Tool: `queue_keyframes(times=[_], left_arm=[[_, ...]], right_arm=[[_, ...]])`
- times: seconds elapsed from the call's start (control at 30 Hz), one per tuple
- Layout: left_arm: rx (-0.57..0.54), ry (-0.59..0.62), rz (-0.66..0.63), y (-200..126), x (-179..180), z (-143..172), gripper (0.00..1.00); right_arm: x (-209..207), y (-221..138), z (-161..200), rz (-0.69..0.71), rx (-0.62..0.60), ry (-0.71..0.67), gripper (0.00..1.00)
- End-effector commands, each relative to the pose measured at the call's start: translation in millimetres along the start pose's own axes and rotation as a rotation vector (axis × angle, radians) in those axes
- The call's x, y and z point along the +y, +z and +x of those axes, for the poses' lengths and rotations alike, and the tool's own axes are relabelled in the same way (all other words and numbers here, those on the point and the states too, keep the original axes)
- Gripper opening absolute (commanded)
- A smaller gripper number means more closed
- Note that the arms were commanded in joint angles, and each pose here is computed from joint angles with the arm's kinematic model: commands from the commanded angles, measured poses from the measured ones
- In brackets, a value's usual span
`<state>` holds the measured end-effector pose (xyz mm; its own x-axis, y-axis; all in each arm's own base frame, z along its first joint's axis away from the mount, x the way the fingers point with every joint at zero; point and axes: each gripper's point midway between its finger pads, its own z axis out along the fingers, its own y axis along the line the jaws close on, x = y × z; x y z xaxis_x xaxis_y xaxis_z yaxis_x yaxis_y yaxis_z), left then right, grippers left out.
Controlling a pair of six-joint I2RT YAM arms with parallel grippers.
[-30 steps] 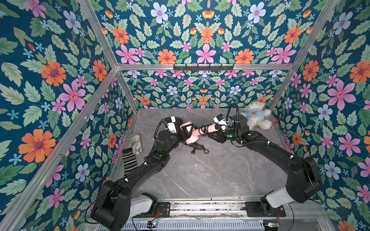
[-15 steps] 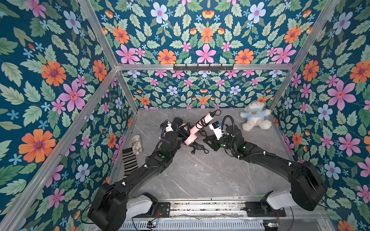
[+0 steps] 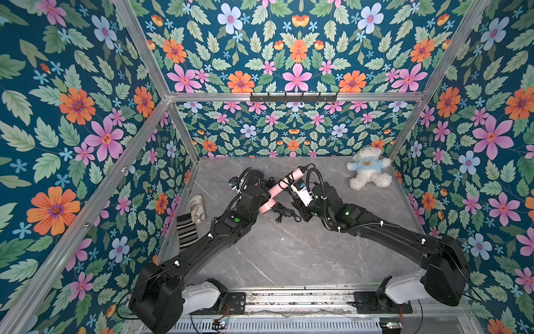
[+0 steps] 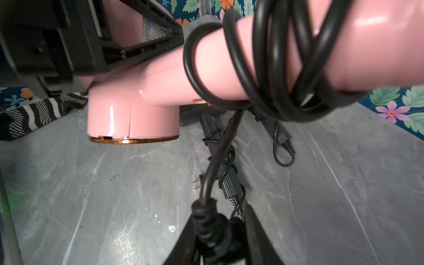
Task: Wrap the cord around the hair dryer
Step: Wrap the power cord around the hair dryer, then place the hair dryer at the center of the board.
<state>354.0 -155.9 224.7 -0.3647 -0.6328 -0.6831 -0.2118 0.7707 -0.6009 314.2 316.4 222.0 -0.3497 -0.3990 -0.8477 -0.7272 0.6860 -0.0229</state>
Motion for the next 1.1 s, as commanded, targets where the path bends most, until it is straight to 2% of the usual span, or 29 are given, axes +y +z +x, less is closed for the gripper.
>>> queue_keyframes(times=[0.0,0.17,0.23,0.4,0.6,0.83,1.07], left_arm=[[-0.081,0.106,-0.089,-3.3,12.8,-12.8,0.00],[-0.111,0.295,-0.090,-5.6,-6.6,-11.5,0.00],[-0.124,0.359,-0.091,-6.5,-16.0,-9.3,0.00],[-0.169,0.432,-0.060,-10.2,-27.8,-0.2,0.00],[-0.209,0.513,-0.003,-14.6,-32.5,19.9,0.00],[-0.225,0.590,0.041,-19.3,-35.1,45.9,0.00],[-0.225,0.705,0.102,-23.5,-41.3,87.3,0.00]], right_arm=[[4.9,-5.6,9.2,-0.023,0.111,0.006,0.00],[27.1,-4.9,20.4,-0.145,0.298,0.103,0.00],[32.7,-3.3,20.8,-0.174,0.333,0.158,0.00],[36.8,-3.8,9.4,-0.206,0.342,0.320,0.00],[9.7,-3.8,16.6,-0.152,0.370,0.536,0.00],[-7.1,5.1,43.0,-0.109,0.395,0.653,0.00],[-9.1,10.6,79.1,-0.067,0.426,0.715,0.00]])
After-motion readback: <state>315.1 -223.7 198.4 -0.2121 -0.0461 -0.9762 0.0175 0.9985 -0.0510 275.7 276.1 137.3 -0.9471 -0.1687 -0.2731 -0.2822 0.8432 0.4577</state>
